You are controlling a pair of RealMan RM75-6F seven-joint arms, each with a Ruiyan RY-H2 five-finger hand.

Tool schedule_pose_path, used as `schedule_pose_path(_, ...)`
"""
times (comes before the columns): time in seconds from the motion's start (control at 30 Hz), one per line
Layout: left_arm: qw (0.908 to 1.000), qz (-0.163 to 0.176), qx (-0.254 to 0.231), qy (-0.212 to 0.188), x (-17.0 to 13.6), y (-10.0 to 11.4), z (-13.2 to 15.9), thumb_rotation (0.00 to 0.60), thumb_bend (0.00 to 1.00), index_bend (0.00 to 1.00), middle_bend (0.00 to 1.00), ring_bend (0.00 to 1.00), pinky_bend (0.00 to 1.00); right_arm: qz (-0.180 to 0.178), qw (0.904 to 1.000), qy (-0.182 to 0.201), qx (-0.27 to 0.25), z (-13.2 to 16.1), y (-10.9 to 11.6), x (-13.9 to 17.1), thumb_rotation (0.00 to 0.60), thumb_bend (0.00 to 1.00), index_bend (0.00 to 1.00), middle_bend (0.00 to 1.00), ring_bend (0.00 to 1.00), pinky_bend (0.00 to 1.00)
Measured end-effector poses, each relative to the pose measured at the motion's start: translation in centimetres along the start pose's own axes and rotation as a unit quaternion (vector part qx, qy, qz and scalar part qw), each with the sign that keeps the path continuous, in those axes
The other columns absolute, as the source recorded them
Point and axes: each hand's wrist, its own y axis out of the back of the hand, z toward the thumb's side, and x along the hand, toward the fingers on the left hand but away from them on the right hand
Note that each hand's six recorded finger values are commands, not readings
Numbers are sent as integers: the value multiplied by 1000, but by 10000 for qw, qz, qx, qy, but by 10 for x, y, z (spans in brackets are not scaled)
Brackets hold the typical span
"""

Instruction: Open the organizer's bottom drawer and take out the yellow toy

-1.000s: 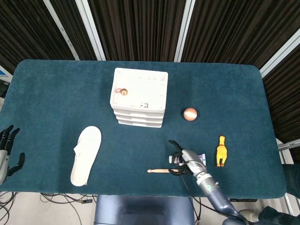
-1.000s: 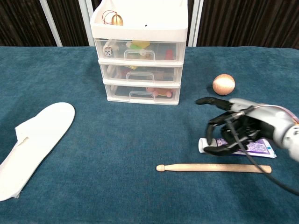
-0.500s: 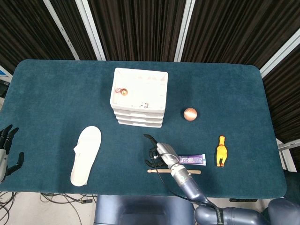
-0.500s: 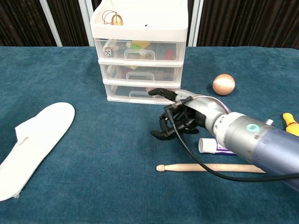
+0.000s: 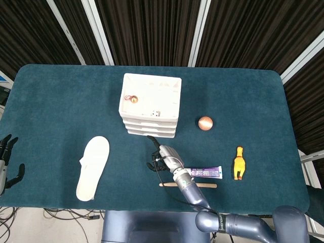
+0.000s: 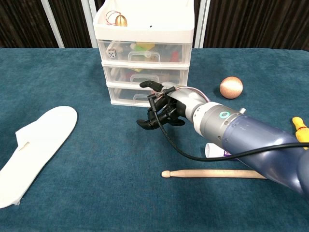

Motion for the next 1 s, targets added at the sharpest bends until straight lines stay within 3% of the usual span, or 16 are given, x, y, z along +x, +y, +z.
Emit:
schedule_pose_path(0.7,10000,-12,-12,-29,0,-1,1,600,462,51,0,0,0,81,9994,-177,-286,0,-2,-31,600,416,0,881,996,993)
schedule_pose_path(1.0,10000,14,16,-49,-1,-1,2,600,463,51,0,0,0,-38,9991,-185,-368,1,7,-38,600,421,0,918,1000,1000)
